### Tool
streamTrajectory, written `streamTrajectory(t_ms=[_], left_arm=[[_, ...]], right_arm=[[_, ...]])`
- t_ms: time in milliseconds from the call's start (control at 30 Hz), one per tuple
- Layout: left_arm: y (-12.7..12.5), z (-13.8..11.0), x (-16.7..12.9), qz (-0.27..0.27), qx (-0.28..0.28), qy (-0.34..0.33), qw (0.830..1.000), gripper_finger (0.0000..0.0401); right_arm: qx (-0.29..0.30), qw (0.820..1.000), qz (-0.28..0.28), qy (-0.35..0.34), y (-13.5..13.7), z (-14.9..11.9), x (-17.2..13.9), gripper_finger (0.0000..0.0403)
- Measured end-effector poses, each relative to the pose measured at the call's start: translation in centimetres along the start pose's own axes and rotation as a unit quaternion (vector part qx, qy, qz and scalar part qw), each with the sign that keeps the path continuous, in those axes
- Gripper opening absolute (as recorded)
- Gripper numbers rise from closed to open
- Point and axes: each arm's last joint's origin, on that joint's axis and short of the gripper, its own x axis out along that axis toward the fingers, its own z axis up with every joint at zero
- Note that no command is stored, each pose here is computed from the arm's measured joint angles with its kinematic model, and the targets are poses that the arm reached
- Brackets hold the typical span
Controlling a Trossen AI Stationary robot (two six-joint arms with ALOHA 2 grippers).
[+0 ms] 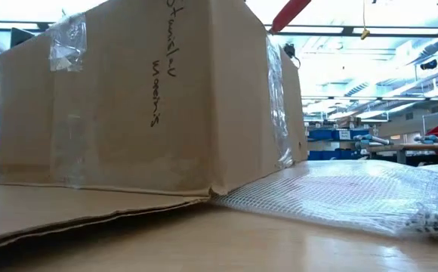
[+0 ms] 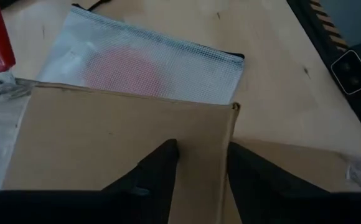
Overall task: Unpack boxes
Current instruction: Break down the cardboard box until it is fully flat using the red cutter
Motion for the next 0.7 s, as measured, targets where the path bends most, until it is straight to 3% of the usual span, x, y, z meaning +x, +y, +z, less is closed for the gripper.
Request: streamTrajectory(t_ms=[267,533,700], left_arm=[[-0.3,-0.1,0.6,-0.008,0.004,0.008,1.000,0.0147],[-0.4,-0.3,0.6,-0.022,0.007,0.019,1.000,0.0147],[0.2,-1.1,0.6,0.028,-0.008,0.055,0.998,0.0146]], right_arm=[[-0.045,0.999,0.021,0.011,-0.3,0.5,-0.4,0.0140],[0.025,0.995,0.083,0.040,-2.9,1.9,-3.8,0.0140],[0.056,0.986,0.152,0.050,-4.5,3.2,-5.9,0.0140]])
